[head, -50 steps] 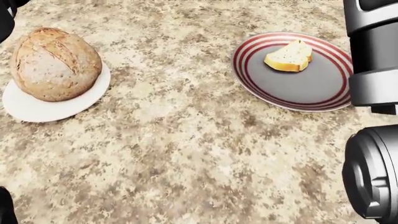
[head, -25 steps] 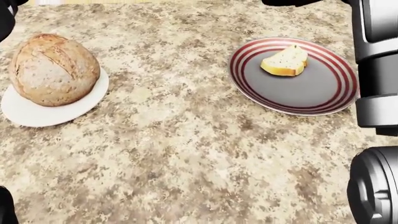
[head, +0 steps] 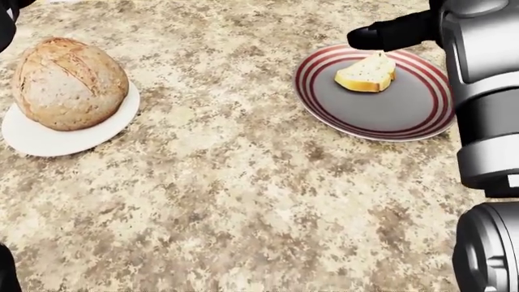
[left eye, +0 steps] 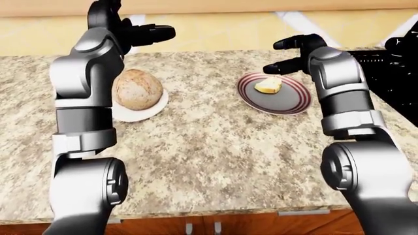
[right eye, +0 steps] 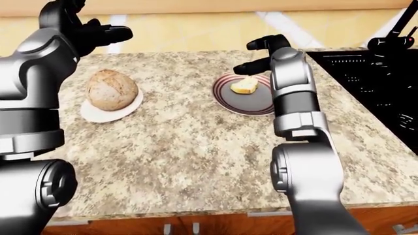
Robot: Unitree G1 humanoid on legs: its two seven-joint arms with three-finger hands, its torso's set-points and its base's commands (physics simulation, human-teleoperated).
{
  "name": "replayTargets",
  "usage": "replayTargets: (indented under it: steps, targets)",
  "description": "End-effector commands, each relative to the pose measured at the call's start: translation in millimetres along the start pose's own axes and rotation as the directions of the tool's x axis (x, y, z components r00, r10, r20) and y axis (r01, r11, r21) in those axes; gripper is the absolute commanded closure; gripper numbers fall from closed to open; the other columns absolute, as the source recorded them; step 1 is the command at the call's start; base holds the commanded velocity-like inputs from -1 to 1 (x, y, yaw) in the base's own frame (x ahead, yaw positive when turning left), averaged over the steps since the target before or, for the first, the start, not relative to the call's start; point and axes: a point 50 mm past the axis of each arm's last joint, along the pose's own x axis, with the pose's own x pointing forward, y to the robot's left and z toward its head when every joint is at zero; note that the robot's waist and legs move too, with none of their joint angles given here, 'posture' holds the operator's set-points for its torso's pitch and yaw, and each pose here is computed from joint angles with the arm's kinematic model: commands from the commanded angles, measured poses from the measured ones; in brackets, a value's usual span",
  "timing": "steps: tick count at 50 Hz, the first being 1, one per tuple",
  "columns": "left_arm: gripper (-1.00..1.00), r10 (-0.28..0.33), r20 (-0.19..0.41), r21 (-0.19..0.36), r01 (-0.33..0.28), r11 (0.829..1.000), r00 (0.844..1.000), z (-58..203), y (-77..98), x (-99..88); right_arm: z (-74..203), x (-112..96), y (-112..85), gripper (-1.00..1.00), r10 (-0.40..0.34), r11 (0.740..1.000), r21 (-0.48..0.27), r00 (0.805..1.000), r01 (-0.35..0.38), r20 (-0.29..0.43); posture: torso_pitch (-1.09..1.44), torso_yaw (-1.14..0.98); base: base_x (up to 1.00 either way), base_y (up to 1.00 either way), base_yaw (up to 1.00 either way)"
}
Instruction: Place all breads on the cutting board.
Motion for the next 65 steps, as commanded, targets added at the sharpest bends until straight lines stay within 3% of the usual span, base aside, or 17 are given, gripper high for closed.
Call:
replayTargets:
  steps: [1,20,22,24,31,43,47,57,65]
  targets:
    - [-1.00,-0.006,0.109,-0.008,0.007,1.000,0.994,26,-1.4,-5.5,24,-7,-8.0,-0.28,-0.040,0.999,0.000,0.993,0.040,0.113,0.00,0.00,0.00,0.00,0.00]
    - [-1.00,-0.007,0.107,-0.012,0.008,1.000,0.994,25,-0.6,-6.1,3,3,-3.2,-0.29,-0.061,0.998,0.021,0.995,0.060,0.072,0.00,0.00,0.00,0.00,0.00]
    - [-1.00,-0.003,0.107,-0.011,0.004,1.000,0.994,25,0.6,-5.1,1,4,-4.1,-0.29,-0.086,0.996,-0.001,0.994,0.086,0.074,0.00,0.00,0.00,0.00,0.00]
    - [-1.00,-0.004,0.107,-0.011,0.005,1.000,0.994,25,0.1,-4.9,0,5,-4.3,-0.32,-0.121,0.989,-0.069,0.989,0.127,0.088,0.00,0.00,0.00,0.00,0.00]
    - [-1.00,-0.006,0.107,-0.014,0.007,1.000,0.994,25,-0.2,-5.2,2,5,-2.5,-0.30,-0.145,0.980,-0.122,0.983,0.158,0.110,0.00,0.00,0.00,0.00,0.00]
    - [-1.00,-0.014,0.106,-0.015,0.016,1.000,0.994,26,-2.6,-6.0,3,5,-0.6,-0.30,-0.160,0.971,-0.157,0.979,0.179,0.129,0.00,0.00,0.00,0.00,0.00]
    - [-1.00,-0.012,0.107,-0.015,0.014,1.000,0.994,27,-2.0,-6.1,6,5,-0.7,-0.44,-0.160,0.971,-0.157,0.978,0.180,0.132,0.00,0.00,0.00,0.00,0.00]
    - [-1.00,-0.013,0.104,-0.017,0.015,1.000,0.994,25,-1.9,-7.1,0,7,3.2,-0.53,-0.158,0.969,-0.171,0.980,0.178,0.122,0.00,0.00,0.00,0.00,0.00]
    - [-1.00,-0.017,0.104,-0.019,0.019,1.000,0.994,25,-3.5,-5.9,-6,9,7.3,-0.49,-0.153,0.970,-0.174,0.982,0.171,0.112,0.00,0.00,0.00,0.00,0.00]
